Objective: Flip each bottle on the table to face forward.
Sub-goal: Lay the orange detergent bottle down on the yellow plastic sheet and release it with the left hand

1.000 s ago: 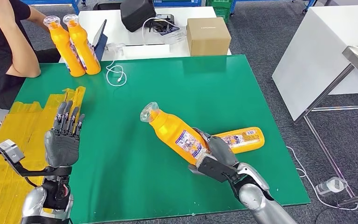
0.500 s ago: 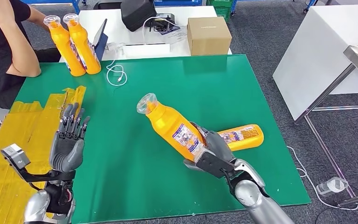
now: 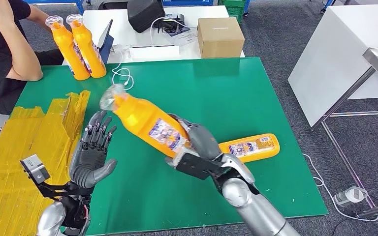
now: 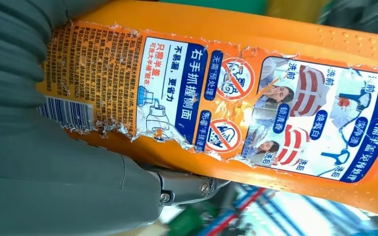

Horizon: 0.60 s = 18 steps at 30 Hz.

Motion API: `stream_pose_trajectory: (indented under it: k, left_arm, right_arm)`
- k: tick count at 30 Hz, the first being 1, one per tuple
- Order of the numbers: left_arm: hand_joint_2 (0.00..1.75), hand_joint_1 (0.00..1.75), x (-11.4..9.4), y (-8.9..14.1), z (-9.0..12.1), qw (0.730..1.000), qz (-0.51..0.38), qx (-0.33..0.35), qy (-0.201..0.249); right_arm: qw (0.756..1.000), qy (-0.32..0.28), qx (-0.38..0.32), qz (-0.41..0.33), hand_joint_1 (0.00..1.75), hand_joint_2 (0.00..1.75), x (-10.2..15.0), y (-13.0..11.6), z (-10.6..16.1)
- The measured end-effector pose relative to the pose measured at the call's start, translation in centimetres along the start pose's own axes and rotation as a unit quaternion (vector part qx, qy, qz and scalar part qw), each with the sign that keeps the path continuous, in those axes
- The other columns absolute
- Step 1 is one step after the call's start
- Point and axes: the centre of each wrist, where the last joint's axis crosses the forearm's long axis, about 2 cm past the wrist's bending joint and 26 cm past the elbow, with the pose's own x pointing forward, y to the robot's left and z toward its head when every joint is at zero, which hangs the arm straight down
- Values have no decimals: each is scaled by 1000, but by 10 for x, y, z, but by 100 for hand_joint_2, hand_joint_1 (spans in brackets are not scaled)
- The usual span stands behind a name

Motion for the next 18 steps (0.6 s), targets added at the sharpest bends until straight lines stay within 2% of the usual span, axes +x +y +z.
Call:
stream_pose_trajectory:
  k: [4, 9, 18]
  left_arm:
    - [175, 0, -1, -5, -2, 1000, -24, -15, -2]
    - [175, 0, -2, -9, -5, 999, -22, -25, -3]
    - [175, 0, -2, -10, -6, 1000, -5, -26, -12]
  right_arm:
    - [999, -35, 18, -10, 175, 175, 31, 22, -28]
    - [997, -60, 47, -18, 175, 175, 57, 42, -52]
    - [993, -67, 96, -17, 175, 175, 72, 77, -63]
